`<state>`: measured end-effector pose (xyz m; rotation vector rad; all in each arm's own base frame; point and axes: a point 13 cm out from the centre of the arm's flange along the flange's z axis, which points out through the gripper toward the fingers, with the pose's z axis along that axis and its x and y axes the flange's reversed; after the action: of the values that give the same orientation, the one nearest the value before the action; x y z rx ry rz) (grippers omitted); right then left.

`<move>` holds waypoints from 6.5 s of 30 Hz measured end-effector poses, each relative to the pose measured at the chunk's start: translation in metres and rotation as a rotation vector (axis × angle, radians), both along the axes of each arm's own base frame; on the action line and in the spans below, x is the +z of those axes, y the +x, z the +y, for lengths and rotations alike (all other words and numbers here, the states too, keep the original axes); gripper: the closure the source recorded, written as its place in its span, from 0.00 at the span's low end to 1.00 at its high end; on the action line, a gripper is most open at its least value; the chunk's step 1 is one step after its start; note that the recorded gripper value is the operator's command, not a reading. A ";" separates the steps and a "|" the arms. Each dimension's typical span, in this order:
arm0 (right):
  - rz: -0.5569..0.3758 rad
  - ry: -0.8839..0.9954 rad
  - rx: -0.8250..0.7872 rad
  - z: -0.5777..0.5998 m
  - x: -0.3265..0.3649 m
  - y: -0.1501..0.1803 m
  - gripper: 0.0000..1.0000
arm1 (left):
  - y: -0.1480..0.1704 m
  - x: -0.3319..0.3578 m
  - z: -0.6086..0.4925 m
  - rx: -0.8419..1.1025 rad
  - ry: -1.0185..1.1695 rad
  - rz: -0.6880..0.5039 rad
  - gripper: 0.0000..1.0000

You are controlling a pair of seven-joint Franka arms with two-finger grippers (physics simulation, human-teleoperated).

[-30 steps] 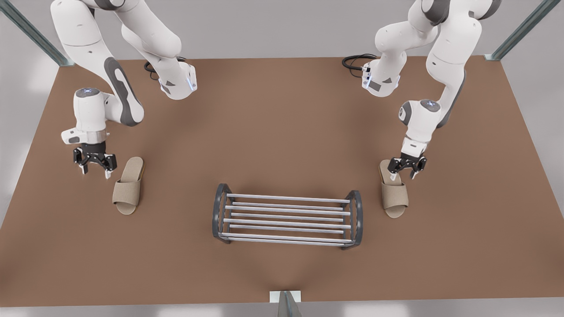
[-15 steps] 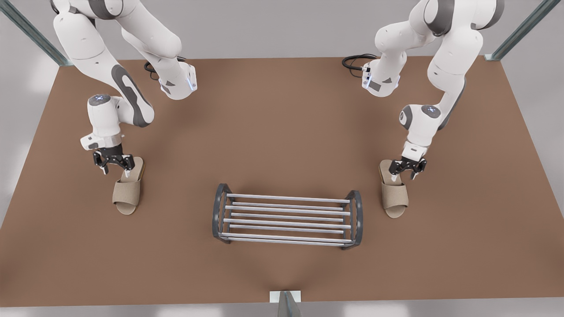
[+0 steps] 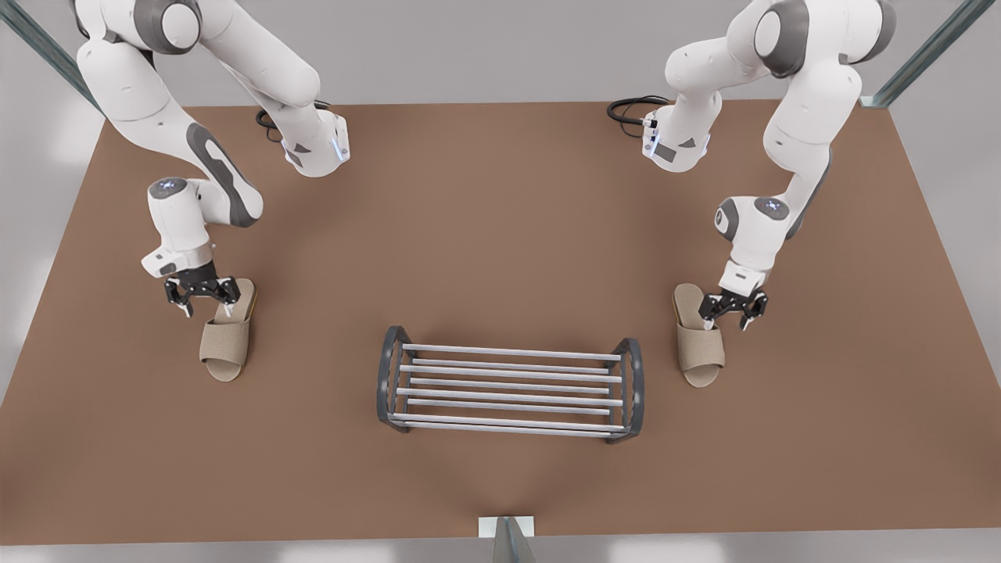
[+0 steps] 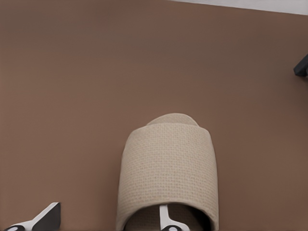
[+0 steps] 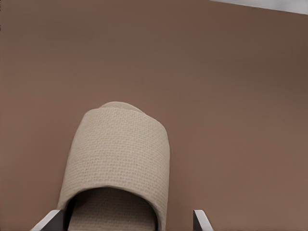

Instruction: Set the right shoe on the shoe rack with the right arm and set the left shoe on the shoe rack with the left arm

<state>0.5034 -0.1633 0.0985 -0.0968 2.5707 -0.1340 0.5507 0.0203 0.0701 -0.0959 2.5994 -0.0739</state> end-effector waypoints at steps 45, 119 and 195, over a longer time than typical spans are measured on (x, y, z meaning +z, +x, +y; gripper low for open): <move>0.023 -0.002 -0.011 -0.041 -0.050 0.027 0.28 | 0.005 -0.010 -0.014 -0.080 0.030 0.002 0.59; -0.087 0.389 -0.527 0.039 0.124 0.200 0.79 | 0.162 0.298 -0.365 -0.318 0.300 -0.132 0.71; 0.079 0.050 -0.322 0.538 0.284 0.216 0.79 | 0.078 0.275 -0.119 -0.148 0.109 0.611 0.00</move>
<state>0.7196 0.3751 0.3821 0.3385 2.6489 -0.1896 0.6282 -0.0987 0.3447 0.1365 3.2104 0.0534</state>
